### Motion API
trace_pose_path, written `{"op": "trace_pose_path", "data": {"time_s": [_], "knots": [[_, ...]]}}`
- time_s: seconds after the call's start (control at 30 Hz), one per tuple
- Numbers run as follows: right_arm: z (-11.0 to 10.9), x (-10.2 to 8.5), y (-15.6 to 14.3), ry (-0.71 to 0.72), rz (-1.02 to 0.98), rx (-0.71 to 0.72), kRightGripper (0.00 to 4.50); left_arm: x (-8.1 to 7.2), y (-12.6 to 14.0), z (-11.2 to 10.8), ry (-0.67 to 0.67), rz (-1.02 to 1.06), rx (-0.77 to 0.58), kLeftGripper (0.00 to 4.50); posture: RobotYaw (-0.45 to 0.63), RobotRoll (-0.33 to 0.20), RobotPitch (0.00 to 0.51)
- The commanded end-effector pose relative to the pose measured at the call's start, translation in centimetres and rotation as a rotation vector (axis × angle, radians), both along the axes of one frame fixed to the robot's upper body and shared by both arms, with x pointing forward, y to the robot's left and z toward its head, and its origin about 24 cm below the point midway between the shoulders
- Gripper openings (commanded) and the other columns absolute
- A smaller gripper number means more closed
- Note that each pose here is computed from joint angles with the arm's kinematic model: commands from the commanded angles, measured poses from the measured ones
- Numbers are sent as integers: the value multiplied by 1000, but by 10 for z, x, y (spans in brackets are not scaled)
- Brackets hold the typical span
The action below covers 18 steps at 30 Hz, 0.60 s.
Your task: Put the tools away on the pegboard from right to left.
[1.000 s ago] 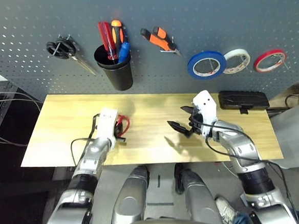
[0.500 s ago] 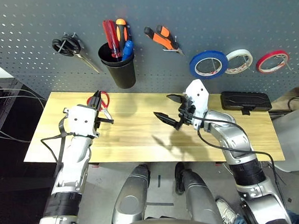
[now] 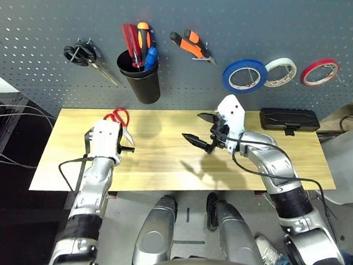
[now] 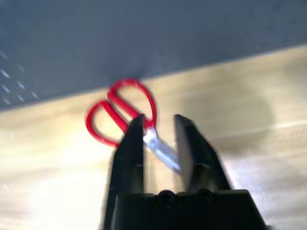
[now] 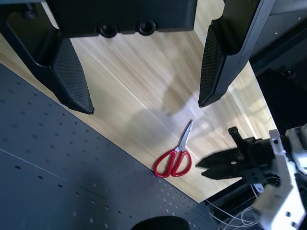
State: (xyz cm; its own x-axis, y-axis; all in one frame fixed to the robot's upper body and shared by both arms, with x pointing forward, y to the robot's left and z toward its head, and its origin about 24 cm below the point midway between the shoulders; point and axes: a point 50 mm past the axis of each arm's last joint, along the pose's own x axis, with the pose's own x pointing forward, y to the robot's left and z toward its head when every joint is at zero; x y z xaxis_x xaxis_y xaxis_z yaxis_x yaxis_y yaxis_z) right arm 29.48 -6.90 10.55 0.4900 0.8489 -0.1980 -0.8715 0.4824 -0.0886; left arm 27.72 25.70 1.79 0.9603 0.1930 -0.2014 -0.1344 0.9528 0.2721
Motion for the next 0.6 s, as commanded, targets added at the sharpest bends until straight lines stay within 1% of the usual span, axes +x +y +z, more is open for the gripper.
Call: {"op": "trace_pose_path", "data": {"time_s": [0.03, 0.17, 0.23, 0.37, 0.43, 0.5, 0.6], "knots": [[-9, -3, -1, 32, -8, -20, 4500, 0, 3, -18, 127, 47, -66, 2382, 148, 0, 251], [-13, -4, -2, 42, -18, -24, 4500, 10, 3, -24, 197, 61, -73, 3756, 143, 0, 250], [-14, -4, -3, 43, -20, -27, 4500, 15, -1, -29, 239, 59, -102, 4405, 142, 0, 249], [-16, -5, -3, 42, -24, -32, 4500, 24, -10, -37, 311, 58, -143, 4462, 137, 0, 250], [-17, -5, -3, 39, -26, -34, 4500, 24, -9, -45, 387, 119, -157, 4462, 134, 0, 249], [-17, -5, -3, 39, -31, -35, 4500, 23, -9, -52, 446, 193, -214, 4462, 132, 0, 250], [-18, -6, -3, 38, -33, -36, 4500, 19, -8, -60, 524, 254, -256, 3845, 127, 0, 249]]}}
